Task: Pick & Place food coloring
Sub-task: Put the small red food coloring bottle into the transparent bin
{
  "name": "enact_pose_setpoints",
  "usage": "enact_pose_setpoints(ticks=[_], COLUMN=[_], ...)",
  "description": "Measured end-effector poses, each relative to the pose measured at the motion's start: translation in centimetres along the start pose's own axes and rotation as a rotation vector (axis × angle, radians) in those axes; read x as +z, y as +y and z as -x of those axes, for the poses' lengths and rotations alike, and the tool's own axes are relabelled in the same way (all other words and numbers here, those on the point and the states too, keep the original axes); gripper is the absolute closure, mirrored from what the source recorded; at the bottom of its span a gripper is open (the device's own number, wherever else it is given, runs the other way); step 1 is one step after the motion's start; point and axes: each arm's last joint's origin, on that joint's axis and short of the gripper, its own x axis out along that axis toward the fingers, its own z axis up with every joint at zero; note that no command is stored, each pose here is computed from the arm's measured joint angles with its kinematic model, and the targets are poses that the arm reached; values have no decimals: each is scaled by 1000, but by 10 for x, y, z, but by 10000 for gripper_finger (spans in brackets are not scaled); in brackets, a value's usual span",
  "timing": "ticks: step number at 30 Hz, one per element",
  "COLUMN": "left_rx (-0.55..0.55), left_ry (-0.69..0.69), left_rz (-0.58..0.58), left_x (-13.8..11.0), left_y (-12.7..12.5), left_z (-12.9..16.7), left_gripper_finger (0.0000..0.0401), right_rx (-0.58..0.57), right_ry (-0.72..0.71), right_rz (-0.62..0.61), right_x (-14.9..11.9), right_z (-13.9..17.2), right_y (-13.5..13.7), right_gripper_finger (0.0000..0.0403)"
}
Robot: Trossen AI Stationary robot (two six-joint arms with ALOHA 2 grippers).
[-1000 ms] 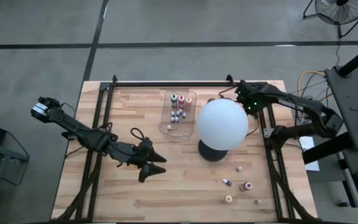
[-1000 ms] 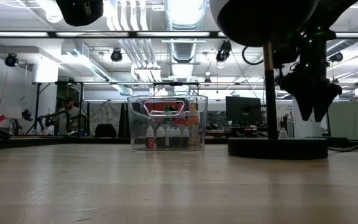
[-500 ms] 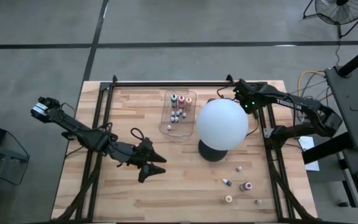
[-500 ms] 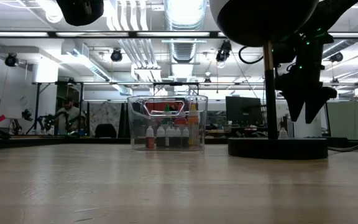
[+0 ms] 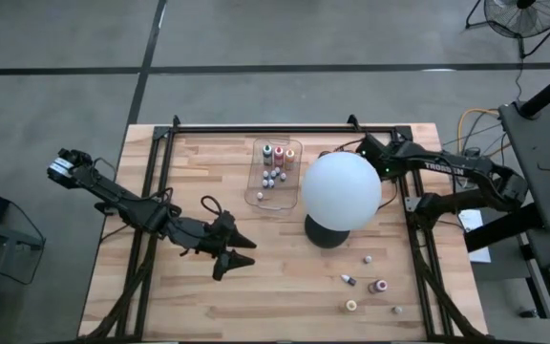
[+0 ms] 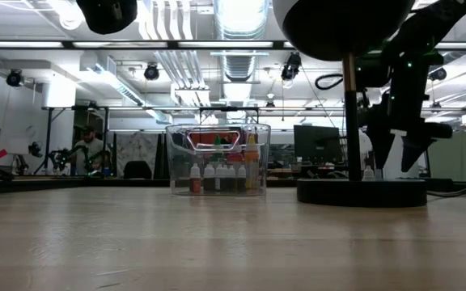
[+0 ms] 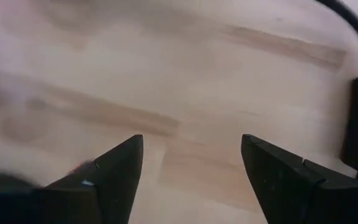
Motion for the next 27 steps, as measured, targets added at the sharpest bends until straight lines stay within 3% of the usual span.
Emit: enact_pose_setpoints(ticks=[6,16,27], left_rx=[-27,-30,-31], left_ry=[26,43,42], left_rz=[4,2,-7], left_x=[-1,-2,-1], left_y=[-1,0,0], left_z=[0,0,0], left_gripper_finger=[160,160,160], right_rx=[-113,-97,-102], right_ry=[-80,-105,-61], right_rz=[-12,125,212], right_x=[-7,-27,-44], right_z=[-9,-28,-38], right_y=[-5,-4,-8], right_gripper_finger=[125,102,105])
